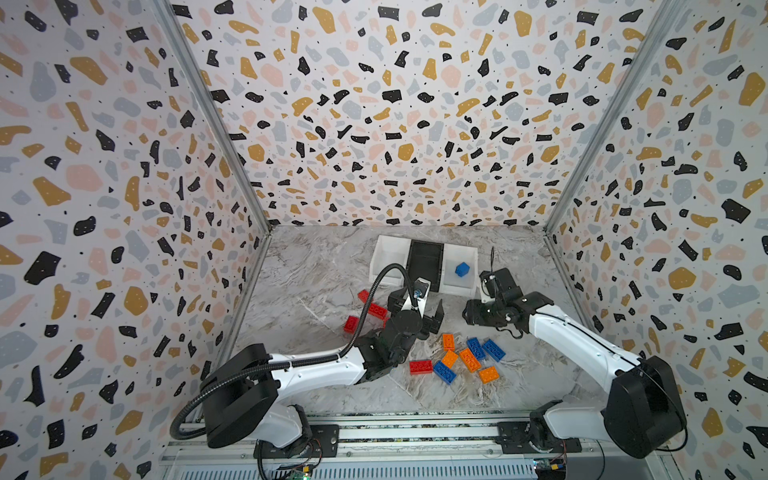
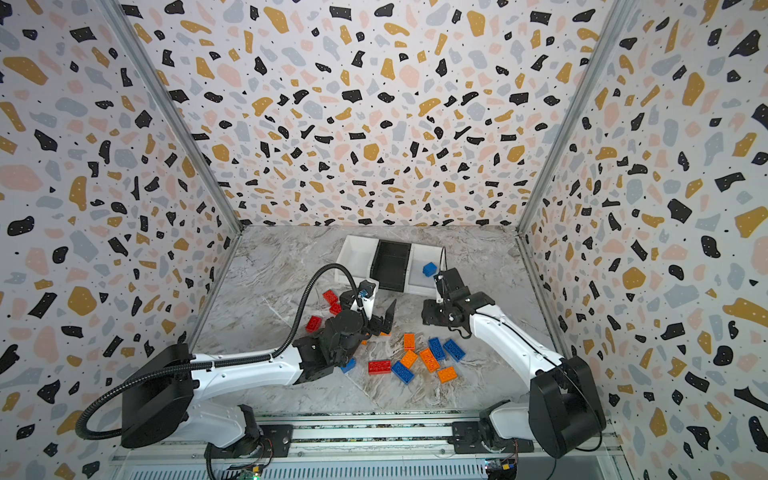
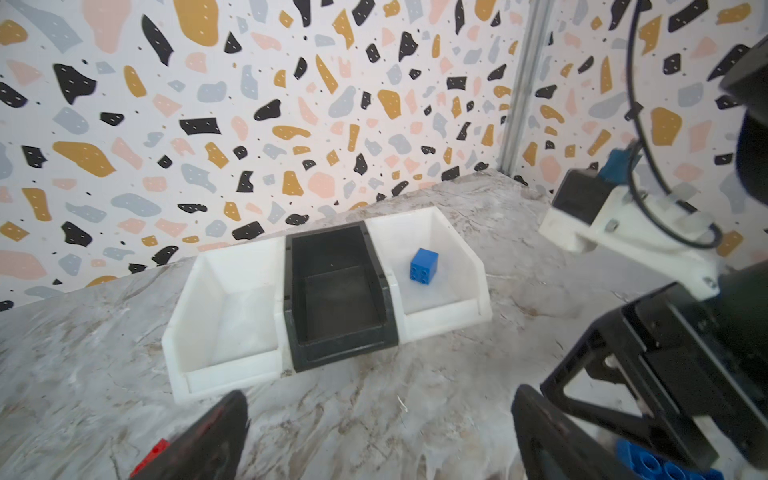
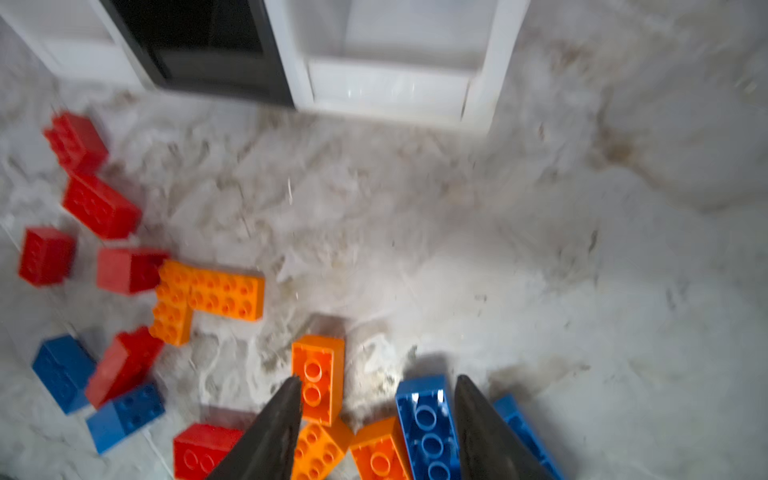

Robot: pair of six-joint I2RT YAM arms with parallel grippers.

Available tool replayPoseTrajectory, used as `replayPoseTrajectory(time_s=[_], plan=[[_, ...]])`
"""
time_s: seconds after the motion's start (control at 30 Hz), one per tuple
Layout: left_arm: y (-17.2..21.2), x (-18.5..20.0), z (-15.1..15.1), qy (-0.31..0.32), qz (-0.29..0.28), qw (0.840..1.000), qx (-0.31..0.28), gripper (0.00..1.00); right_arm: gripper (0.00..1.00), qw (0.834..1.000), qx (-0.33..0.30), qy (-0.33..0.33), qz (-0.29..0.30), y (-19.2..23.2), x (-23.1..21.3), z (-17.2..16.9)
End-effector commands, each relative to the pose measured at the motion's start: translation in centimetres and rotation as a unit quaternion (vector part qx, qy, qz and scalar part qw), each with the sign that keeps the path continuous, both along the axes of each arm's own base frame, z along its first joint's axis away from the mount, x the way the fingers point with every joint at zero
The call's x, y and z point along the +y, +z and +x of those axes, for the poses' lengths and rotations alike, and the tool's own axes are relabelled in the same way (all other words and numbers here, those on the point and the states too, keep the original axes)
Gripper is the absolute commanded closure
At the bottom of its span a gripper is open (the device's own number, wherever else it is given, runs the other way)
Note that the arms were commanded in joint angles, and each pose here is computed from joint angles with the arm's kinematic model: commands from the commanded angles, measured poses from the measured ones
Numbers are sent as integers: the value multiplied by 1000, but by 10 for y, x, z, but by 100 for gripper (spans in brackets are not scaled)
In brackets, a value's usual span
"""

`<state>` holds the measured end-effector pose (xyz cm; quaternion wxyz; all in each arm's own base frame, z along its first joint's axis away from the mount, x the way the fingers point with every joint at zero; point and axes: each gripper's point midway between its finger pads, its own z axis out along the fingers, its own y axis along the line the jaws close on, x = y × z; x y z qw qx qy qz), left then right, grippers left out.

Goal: Sort the legos into containers by color
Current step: 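Return the right gripper to the pile and grasp a blue 2x4 brick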

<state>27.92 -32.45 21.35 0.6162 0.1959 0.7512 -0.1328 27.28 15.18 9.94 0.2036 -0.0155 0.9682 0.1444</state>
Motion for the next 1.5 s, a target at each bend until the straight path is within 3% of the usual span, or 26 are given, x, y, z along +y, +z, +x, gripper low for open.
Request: replayPoseTrajectory(time_s=[0.0, 0.3, 1.07, 1.27, 1.47], plan=[[4, -1, -18, -10, -18, 1000, 2, 0, 41, 1000, 4, -13, 8, -6, -2, -13], [-7, 17, -46, 10, -26, 999, 22, 0, 42, 999, 30, 7, -23, -38, -4, -17], [-1, 62, -45, 80, -58, 995, 8, 0, 50, 996, 78, -2, -40, -77, -4, -31], [1, 67, -44, 94, -65, 993, 7, 0, 66, 996, 75, -2, -54, -72, -5, -26], [5, 69, -41, 108, -54, 993, 0, 0, 71, 997, 28, -1, -66, -32, -3, 10]])
